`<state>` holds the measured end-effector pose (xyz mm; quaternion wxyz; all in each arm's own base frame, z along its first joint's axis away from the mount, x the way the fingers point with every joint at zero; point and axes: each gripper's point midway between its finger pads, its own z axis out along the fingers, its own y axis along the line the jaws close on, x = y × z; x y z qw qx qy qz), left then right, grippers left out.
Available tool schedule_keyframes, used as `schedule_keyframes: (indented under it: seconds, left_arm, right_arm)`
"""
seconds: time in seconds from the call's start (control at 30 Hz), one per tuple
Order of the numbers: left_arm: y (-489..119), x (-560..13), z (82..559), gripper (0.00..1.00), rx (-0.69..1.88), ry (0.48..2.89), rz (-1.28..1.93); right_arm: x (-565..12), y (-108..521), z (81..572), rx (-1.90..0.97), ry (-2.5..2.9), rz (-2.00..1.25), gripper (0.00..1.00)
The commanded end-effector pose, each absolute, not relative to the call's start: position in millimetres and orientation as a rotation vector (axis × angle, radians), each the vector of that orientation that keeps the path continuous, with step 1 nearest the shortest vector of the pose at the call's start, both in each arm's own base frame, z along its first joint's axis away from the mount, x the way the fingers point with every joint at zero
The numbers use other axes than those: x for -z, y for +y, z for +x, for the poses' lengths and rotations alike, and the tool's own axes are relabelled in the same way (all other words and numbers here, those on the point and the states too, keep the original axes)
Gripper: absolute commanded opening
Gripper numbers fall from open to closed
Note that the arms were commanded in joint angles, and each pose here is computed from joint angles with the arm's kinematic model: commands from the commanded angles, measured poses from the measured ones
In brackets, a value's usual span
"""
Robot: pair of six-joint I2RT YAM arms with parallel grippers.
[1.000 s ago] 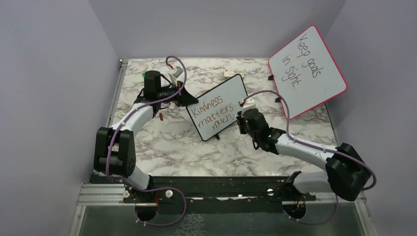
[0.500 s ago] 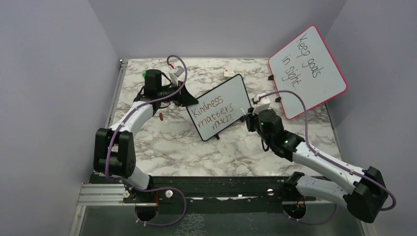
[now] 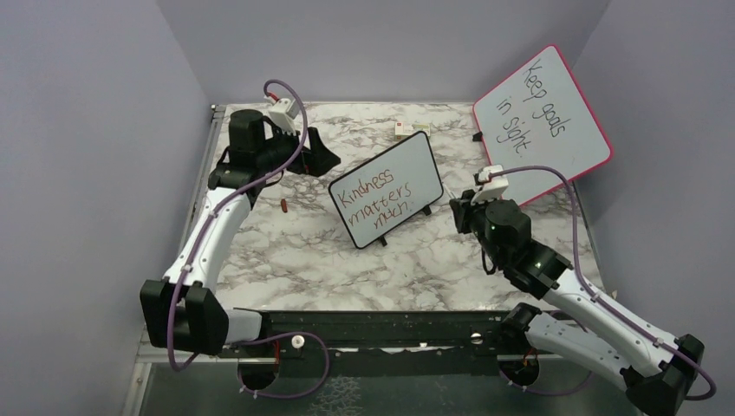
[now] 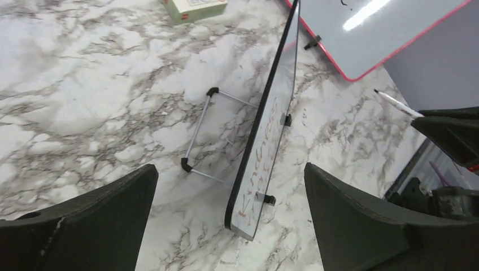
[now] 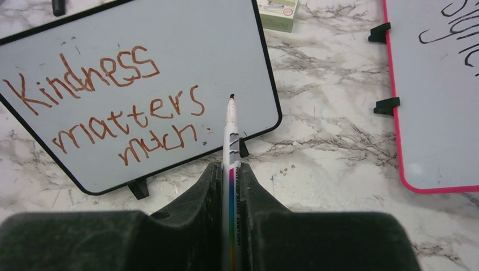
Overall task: Write a sentence on the whiteboard
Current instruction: Write a sentence on the whiteboard, then close the whiteboard marker at the center of the board.
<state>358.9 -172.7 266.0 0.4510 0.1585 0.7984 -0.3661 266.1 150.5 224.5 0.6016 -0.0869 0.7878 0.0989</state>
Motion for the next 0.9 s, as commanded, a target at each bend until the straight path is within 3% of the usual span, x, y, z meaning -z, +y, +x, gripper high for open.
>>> schedule_keyframes:
  seconds: [0.0,0.23,0.63,0.87]
  left_arm:
    - [-138.3,-281.4,358.6,0.99,0.694,1.965,0.258]
    - [-102.9,-269.6,342.3,0.99,0.52,1.908,0.065]
    - [-49.4,-158.6,349.9,0.95,0.196,2.223,-0.273]
    - [-32.2,-112.9,363.2,0.82,0.046,2.366,-0.351]
  right_arm:
    - [-249.3,135.8,259.9,-0.216,1.799,-0.151,0.01]
    - [-263.8,127.3,251.7,-0.225,1.778,-0.139,0.01]
    - [-267.3,130.5,247.3,-0.269,1.757,-0.153,0.01]
    - [-265.1,129.0,242.6,-0.294,1.751,-0.14,0.01]
